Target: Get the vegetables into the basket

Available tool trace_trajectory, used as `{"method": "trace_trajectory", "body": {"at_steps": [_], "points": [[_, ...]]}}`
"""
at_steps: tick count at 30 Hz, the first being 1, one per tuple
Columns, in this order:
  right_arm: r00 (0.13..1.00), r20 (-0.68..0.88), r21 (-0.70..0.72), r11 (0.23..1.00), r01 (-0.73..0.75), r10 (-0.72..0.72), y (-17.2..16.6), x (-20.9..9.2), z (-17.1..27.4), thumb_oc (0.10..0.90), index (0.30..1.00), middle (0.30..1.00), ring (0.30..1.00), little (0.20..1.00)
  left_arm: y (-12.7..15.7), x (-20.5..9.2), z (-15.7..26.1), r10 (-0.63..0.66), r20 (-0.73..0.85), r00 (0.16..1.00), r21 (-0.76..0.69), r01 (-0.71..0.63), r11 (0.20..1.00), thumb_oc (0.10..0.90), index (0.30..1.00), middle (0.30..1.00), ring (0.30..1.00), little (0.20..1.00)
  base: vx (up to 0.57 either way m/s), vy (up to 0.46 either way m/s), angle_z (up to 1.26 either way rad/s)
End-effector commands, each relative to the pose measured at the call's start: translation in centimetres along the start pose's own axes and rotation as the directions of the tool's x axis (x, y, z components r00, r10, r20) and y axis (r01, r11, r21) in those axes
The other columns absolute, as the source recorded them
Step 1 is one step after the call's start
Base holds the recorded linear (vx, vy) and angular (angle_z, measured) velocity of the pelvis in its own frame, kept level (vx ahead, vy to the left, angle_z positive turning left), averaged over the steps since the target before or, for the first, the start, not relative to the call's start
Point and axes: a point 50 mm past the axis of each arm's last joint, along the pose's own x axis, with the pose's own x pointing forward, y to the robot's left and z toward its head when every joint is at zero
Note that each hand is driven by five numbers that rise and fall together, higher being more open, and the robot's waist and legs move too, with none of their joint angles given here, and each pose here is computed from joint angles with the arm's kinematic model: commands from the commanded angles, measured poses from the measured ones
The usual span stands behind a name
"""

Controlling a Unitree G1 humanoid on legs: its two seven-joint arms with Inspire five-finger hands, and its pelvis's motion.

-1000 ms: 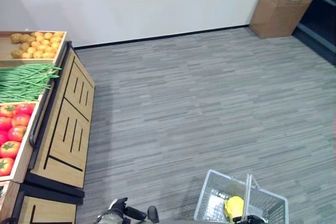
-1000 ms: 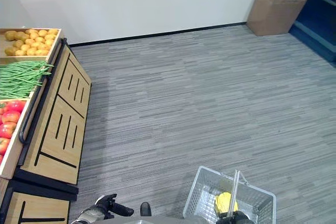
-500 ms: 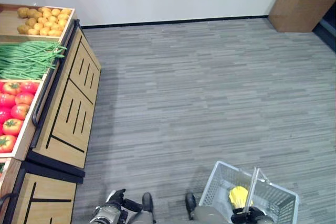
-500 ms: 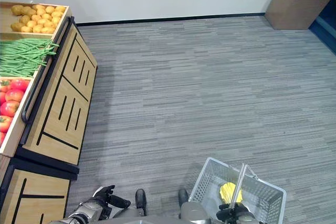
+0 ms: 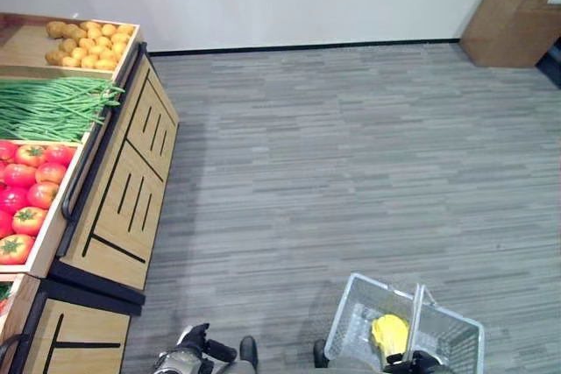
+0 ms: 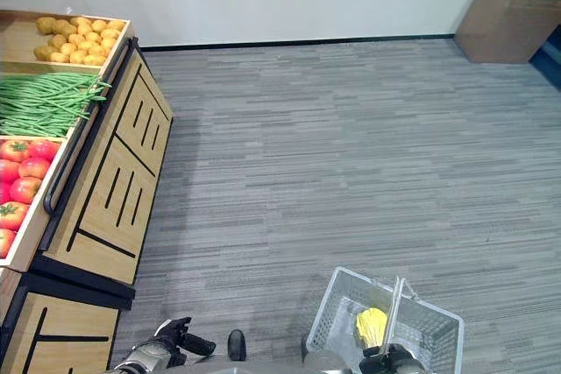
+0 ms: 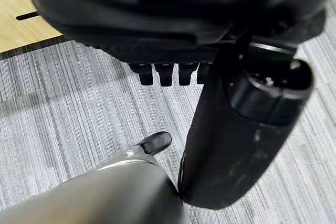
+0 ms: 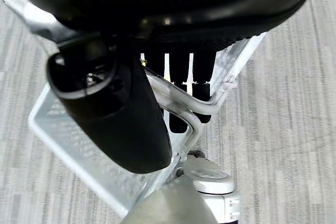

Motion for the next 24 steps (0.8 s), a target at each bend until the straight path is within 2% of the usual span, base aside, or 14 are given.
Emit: {"method": "trace_trajectory", "body": {"at_steps": [1, 7, 14, 24], "points": [[0.999, -0.050, -0.080, 0.997, 0.017, -0.021, -0.6, -0.1, -1.4, 0.400, 0.300, 0.300, 0.300, 0.300, 0.9, -0.1, -2.1, 0.044, -0.092, 0.995, 0.006, -0.044, 0.999, 0.900, 1.000, 1.000, 1.000, 1.000, 0.04, -0.097, 0.20], [0.999, -0.027, -0.114, 0.993, 0.018, -0.022, -0.7, 0.0, -0.7, 0.400, 0.300, 0.300, 0.300, 0.300, 1.0, -0.1, -2.1, 0.050, -0.103, 0.993, -0.032, -0.054, 0.998, 0.900, 1.000, 1.000, 1.000, 1.000, 0.02, -0.117, 0.41], [0.999, -0.002, -0.127, 0.991, 0.031, -0.032, -1.1, 0.0, 0.0, 0.400, 0.300, 0.300, 0.300, 0.300, 1.4, 0.0, -1.3, 0.058, -0.088, 0.994, -0.041, -0.062, 0.997, 0.900, 1.000, 1.000, 1.000, 1.000, -0.03, -0.139, 0.94], [0.997, -0.028, -0.094, 0.993, 0.075, -0.078, -2.8, -0.1, -0.9, 0.400, 0.300, 0.300, 0.300, 0.300, 1.0, 0.0, -1.0, 0.033, -0.073, 0.997, 0.002, -0.033, 0.999, 0.900, 1.000, 1.000, 1.000, 1.000, -0.06, 0.017, 0.86]]}}
